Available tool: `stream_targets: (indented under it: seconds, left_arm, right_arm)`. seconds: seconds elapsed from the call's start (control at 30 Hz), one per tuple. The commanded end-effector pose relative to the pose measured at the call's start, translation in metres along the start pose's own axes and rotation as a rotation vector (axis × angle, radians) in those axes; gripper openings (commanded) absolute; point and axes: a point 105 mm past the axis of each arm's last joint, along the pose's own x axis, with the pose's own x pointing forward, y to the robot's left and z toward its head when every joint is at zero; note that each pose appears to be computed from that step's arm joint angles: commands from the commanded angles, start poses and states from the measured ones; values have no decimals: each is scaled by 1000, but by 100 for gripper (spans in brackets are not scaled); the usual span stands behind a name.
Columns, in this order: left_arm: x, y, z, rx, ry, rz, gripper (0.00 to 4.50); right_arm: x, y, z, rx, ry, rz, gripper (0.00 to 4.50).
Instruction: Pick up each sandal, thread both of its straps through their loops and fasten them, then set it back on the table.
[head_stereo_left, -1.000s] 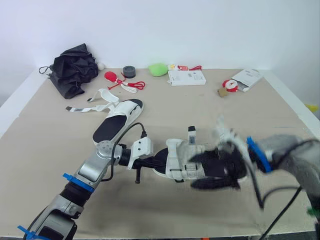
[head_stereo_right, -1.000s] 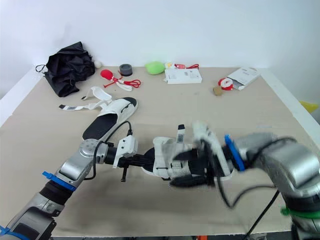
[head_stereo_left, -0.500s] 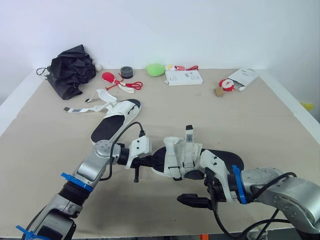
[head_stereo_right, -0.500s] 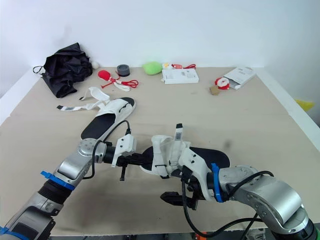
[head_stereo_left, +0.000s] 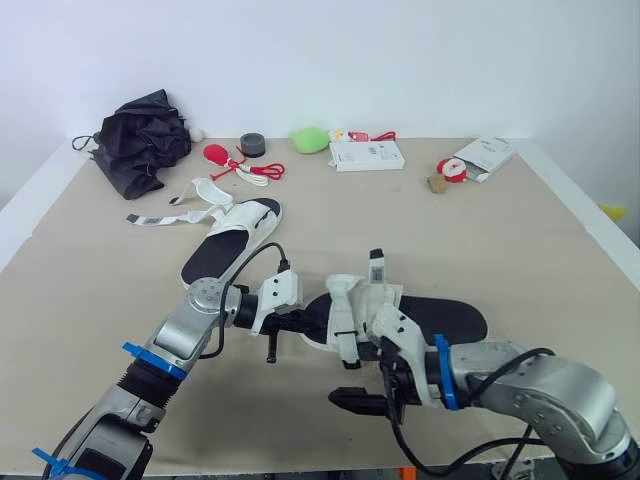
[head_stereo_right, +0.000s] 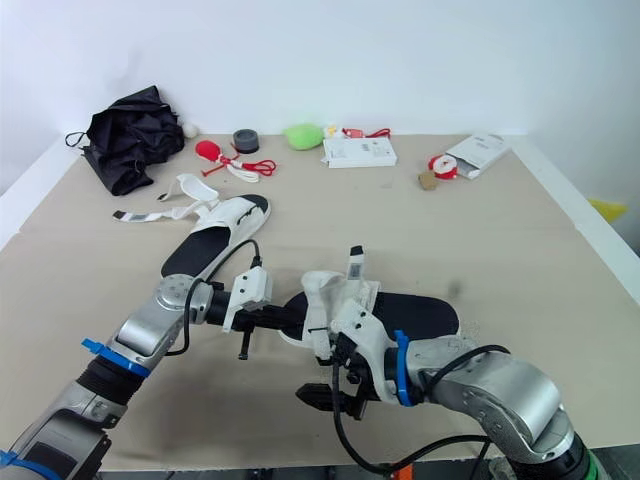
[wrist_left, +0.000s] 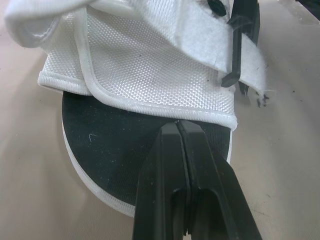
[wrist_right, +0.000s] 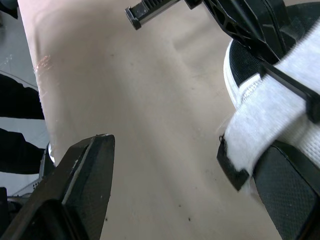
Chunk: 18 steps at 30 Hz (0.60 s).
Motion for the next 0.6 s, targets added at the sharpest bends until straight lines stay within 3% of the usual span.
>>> stream_targets:
  seconds: [0.03, 0.33, 0.47, 0.6]
  left_arm:
    - [-6, -10, -45, -123, 155, -4, 0]
    - [-8, -9, -44, -117, 164, -12, 0]
    - [-7, -8, -43, -115, 163, -11, 0]
    - [-7, -10, -43, -118, 161, -11, 0]
  right_arm:
    - [-9, -10, 3, -16, -8, -55, 439]
    - [-4, -7, -2, 42, -41, -40, 439]
    - [-1, -17, -1, 60, -46, -79, 269]
    - [1, -17, 0, 66, -56, -63, 64]
